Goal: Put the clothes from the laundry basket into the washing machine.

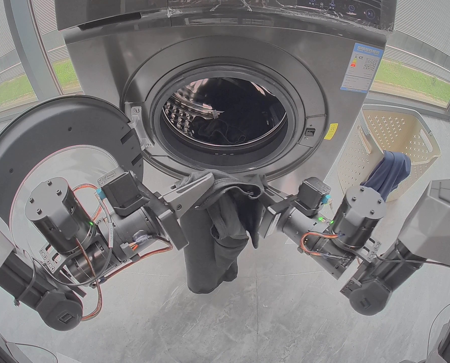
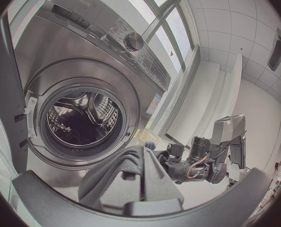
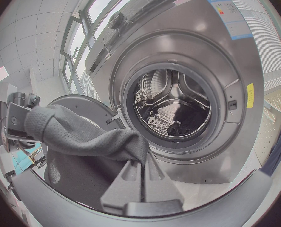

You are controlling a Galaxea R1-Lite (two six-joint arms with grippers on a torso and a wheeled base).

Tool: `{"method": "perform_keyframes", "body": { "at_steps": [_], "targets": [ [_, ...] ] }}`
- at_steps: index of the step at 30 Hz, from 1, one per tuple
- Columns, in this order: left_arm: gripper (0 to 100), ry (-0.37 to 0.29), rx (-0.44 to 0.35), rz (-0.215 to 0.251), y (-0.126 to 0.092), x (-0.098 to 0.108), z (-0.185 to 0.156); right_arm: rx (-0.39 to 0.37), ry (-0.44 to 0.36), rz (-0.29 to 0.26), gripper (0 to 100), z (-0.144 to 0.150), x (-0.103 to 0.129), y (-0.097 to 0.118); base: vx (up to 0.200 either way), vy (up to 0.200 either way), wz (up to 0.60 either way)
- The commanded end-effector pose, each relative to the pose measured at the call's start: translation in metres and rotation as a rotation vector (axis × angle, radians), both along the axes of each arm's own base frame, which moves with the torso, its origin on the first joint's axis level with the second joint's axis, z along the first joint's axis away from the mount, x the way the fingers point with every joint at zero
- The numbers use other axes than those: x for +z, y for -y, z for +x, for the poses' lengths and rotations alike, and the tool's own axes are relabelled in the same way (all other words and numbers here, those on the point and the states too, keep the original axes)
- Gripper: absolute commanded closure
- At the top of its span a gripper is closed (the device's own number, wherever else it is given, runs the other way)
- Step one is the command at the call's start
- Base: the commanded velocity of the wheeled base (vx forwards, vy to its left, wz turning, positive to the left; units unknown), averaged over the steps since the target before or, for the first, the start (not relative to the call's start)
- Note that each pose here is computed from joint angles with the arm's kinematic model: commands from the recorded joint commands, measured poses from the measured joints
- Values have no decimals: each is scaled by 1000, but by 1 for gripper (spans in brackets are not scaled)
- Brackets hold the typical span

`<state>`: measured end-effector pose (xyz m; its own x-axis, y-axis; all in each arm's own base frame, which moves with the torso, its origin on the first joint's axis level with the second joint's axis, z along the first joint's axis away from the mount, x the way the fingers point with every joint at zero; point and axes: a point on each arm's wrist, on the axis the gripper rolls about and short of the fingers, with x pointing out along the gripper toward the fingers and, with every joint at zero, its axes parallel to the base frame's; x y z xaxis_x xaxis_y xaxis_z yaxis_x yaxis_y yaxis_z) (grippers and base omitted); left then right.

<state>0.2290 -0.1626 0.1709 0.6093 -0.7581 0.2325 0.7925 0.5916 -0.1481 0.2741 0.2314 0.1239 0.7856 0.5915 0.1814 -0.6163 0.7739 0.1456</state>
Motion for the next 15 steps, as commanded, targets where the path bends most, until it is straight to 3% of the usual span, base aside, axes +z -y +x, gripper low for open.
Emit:
{"method": "perform_keyframes", "body": {
  "at_steps": [1,5,6,13,15],
  "targets": [
    [100,-9,0,-2,1,-2,2,-4,25,17,100,-21,23,20,0,0,0],
    [100,-7,-2,-4,1,-1,3,15,18,15,100,-37,27,26,0,0,0],
    [0,-8,-6,-2,1,-1,2,19,19,15,100,-40,28,28,0,0,0],
    [0,-46,14,6,-2,-10,9,56,33,30,100,-55,37,27,0,0,0],
    [0,-105,24,43,1,-29,15,90,74,60,100,-68,52,25,0,0,0]
  ]
}}
